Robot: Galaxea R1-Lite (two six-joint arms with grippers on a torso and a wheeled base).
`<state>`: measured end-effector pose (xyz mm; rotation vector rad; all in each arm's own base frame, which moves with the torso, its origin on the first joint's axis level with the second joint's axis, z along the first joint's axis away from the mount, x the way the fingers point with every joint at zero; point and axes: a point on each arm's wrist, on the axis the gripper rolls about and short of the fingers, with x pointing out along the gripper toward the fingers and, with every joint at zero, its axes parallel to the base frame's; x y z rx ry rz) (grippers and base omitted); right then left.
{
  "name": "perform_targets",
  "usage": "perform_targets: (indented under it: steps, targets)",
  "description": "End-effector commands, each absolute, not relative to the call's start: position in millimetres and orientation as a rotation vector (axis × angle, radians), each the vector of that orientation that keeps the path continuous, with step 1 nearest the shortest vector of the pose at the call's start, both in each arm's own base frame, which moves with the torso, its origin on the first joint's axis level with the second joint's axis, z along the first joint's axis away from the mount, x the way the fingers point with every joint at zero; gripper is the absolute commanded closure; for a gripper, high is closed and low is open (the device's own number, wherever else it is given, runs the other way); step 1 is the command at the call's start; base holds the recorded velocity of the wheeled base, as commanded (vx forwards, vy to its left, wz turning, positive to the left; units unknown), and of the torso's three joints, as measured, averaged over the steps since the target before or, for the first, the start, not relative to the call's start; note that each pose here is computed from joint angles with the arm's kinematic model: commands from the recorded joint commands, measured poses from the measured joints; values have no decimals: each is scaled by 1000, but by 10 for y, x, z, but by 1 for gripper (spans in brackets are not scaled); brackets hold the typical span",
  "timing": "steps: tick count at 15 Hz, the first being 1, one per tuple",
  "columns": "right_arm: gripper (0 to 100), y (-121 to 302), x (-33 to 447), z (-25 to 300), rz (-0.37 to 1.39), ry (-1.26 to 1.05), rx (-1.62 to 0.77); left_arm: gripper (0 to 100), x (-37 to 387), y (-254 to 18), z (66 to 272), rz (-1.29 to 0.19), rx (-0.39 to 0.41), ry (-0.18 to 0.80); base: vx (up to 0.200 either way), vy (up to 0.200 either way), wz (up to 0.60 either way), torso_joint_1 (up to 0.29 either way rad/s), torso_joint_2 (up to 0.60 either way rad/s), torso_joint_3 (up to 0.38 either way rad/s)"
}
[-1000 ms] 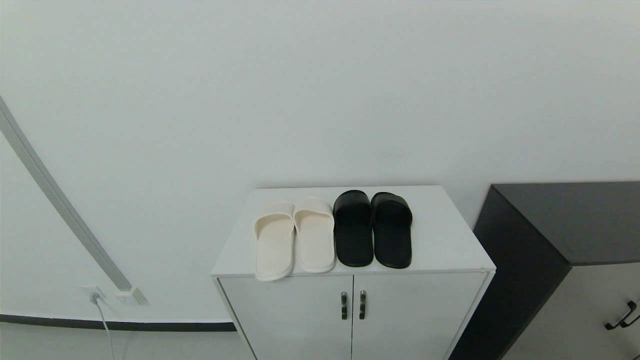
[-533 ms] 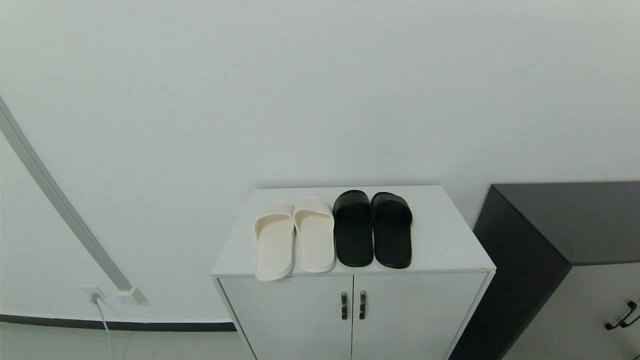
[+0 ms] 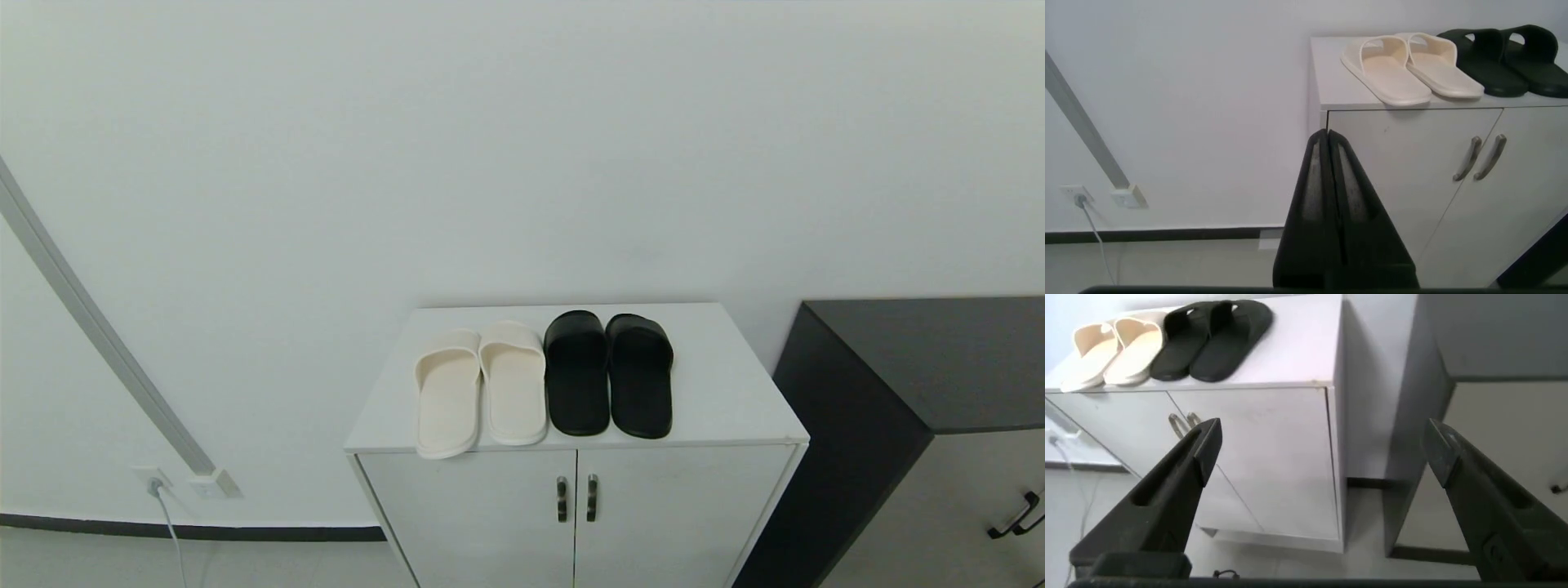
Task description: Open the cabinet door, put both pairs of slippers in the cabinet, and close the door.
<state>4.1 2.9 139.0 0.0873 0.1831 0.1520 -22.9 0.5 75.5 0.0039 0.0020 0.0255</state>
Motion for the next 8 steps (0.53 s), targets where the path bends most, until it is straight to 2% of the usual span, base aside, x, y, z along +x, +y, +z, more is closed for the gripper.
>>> perform_targets:
  steps: [1, 3, 6, 8]
  targets:
    - [0, 60, 428, 1549, 199, 295, 87, 100, -228, 5, 756, 26, 5, 3, 0, 0, 0, 0, 0, 0]
    - [0, 162, 696, 1789, 297, 314, 68, 100, -229, 5, 756, 26, 5, 2, 0, 0, 0, 0, 0, 0]
    - [0, 451, 953, 1872, 368, 338, 22, 100, -228, 4, 756, 23, 2, 3, 0, 0, 0, 0, 0, 0]
    - [0, 796, 1210, 1912, 401, 358, 84, 100, -228, 5, 756, 25, 2, 3, 0, 0, 0, 0, 0, 0]
